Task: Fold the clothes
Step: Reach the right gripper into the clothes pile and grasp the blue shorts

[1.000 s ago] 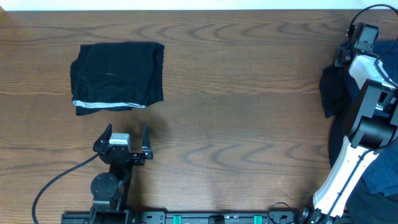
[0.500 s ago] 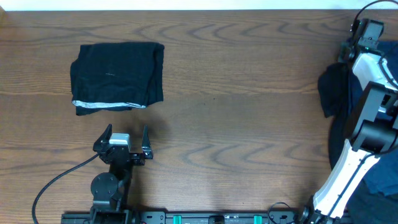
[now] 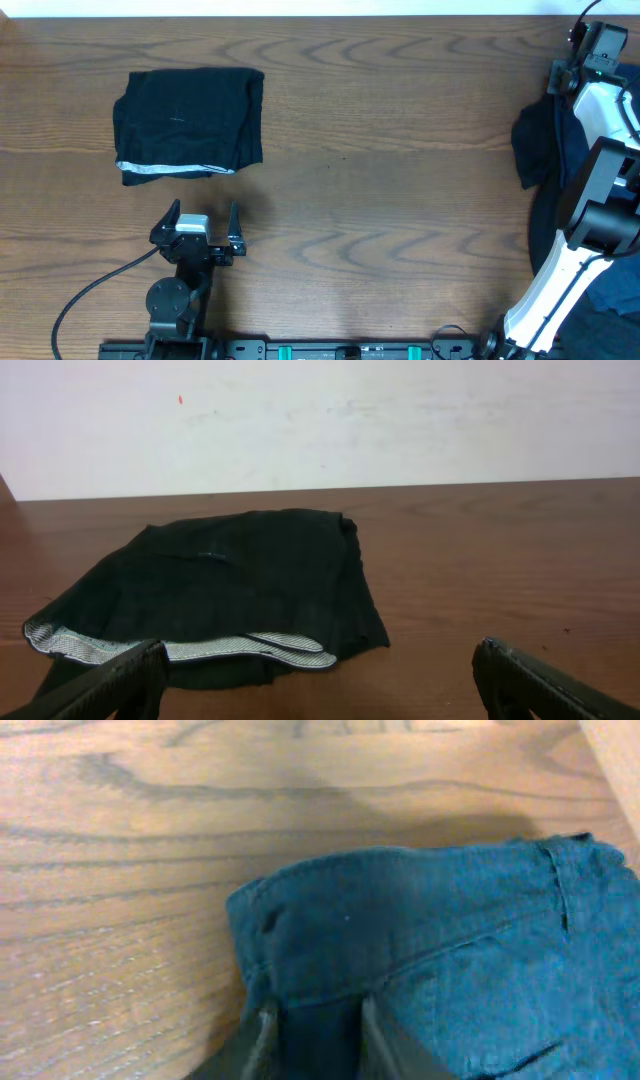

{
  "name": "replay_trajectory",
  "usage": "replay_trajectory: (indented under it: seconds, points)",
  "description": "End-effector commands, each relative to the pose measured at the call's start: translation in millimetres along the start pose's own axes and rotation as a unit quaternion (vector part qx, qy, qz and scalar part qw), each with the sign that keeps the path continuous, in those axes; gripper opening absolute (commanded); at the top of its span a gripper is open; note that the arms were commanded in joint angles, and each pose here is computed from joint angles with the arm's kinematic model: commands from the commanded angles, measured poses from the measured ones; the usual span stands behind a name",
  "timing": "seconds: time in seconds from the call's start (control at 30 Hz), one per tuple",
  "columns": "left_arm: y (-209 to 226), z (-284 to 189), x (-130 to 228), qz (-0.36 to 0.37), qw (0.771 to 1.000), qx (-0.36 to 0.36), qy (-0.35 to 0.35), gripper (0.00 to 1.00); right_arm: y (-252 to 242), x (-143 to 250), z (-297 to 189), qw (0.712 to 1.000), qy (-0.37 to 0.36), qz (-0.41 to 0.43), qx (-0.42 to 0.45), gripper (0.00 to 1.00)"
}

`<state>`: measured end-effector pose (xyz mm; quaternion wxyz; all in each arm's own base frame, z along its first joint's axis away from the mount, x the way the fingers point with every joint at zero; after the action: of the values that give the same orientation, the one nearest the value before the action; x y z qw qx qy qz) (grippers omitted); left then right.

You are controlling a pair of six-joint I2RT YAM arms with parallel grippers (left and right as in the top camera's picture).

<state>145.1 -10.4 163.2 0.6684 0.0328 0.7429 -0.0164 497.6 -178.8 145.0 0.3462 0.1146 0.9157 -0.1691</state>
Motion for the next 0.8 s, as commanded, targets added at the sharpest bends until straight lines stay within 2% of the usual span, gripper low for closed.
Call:
replay_trajectory:
  seconds: [0.0,0.03,0.13,0.5,0.67,0.77]
  points:
    - [0,1,11,0.005,1.0,-0.003,0.023,0.98,0,5,8,1.0,0.002,0.003,-0.013,0.46]
    - [0,1,11,0.005,1.0,-0.003,0.023,0.98,1,6,11,1.0,0.001,0.003,-0.013,0.52]
    - [0,1,11,0.005,1.0,-0.003,0.023,0.98,4,10,18,1.0,0.0,0.003,-0.019,0.61]
    - [0,1,11,0.005,1.0,-0.003,0.023,0.98,19,31,59,0.999,-0.016,0.008,-0.039,0.6]
    - [0,1,11,0.005,1.0,-0.003,0.023,0.98,21,38,66,0.999,-0.005,0.006,-0.033,0.5]
    - [0,1,11,0.005,1.0,-0.003,0.023,0.98,19,38,66,1.0,-0.006,0.006,-0.022,0.28]
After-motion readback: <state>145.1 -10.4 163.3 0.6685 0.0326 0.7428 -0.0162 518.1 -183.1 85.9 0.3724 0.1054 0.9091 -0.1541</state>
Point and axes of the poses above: each gripper's point midway between its finger pads, its own z axis out along the fingers, its own y axis along the line the jaws close on, x = y × z, the point moved 10 cm from there along -z, back along the fingers, and after that the axes turned 1 degree about z, right-handed, at the moved point
